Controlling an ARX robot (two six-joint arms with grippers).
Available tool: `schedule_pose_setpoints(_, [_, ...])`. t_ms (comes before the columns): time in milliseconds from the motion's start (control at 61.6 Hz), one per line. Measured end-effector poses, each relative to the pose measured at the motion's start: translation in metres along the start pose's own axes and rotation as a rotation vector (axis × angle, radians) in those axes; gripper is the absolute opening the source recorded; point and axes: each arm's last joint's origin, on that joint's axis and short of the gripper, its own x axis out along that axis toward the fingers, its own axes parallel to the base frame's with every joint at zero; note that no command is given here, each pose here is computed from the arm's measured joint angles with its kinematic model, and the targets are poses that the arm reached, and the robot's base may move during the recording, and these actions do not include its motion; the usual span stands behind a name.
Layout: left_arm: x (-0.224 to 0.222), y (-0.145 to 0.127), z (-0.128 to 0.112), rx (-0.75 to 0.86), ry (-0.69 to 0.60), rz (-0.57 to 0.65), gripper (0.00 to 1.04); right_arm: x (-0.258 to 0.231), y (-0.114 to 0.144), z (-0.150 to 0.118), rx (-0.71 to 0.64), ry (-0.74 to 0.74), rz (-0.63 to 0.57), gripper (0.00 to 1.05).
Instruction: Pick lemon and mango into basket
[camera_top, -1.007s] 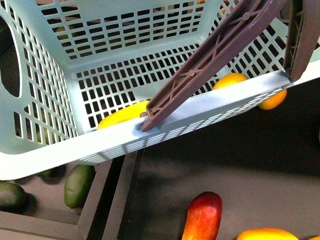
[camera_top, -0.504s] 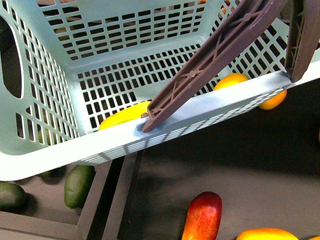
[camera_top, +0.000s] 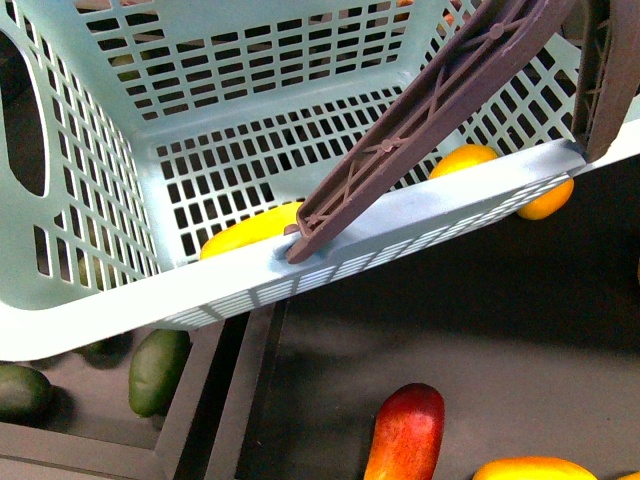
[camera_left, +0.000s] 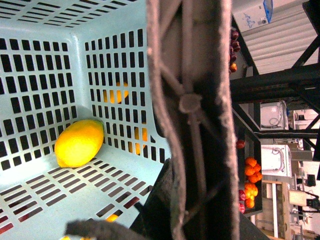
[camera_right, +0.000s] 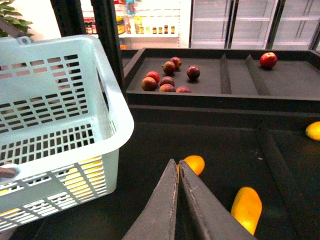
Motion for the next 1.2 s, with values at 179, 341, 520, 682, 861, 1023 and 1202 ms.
schedule_pose_setpoints(179, [0.0000,0.0000,0.0000,0.003,0.000,-0.001,0.05,0.0000,0.0000,0.0000,0.000,0.000,0.000,0.52])
schedule_pose_setpoints(341, [0.0000,0.0000,0.0000,0.003,0.000,0.000,0.05,0.0000,0.0000,0.0000,0.000,0.000,0.000,0.83])
schedule_pose_setpoints(520, [0.0000,0.0000,0.0000,0.003,0.000,-0.001,0.05,0.0000,0.0000,0.0000,0.000,0.000,0.000,0.96])
schedule_pose_setpoints(682, [0.0002,-0.0004,-0.0007,0.003,0.002,-0.001,0.05,0.0000,0.0000,0.0000,0.000,0.000,-0.002,0.96])
schedule_pose_setpoints(861, [0.0009,-0.0021,-0.0036,-0.006,0.029,-0.016,0.05,-0.0001,0.0000,0.0000,0.000,0.000,-0.001,0.96])
schedule_pose_setpoints(1023, [0.0009,-0.0018,-0.0031,-0.004,0.015,-0.008,0.05,-0.0001,0.0000,0.0000,0.000,0.000,-0.001,0.96])
schedule_pose_setpoints(1202, [0.0007,-0.0011,-0.0020,-0.002,0.009,-0.004,0.05,-0.0001,0.0000,-0.0002,0.000,0.002,0.001,0.96])
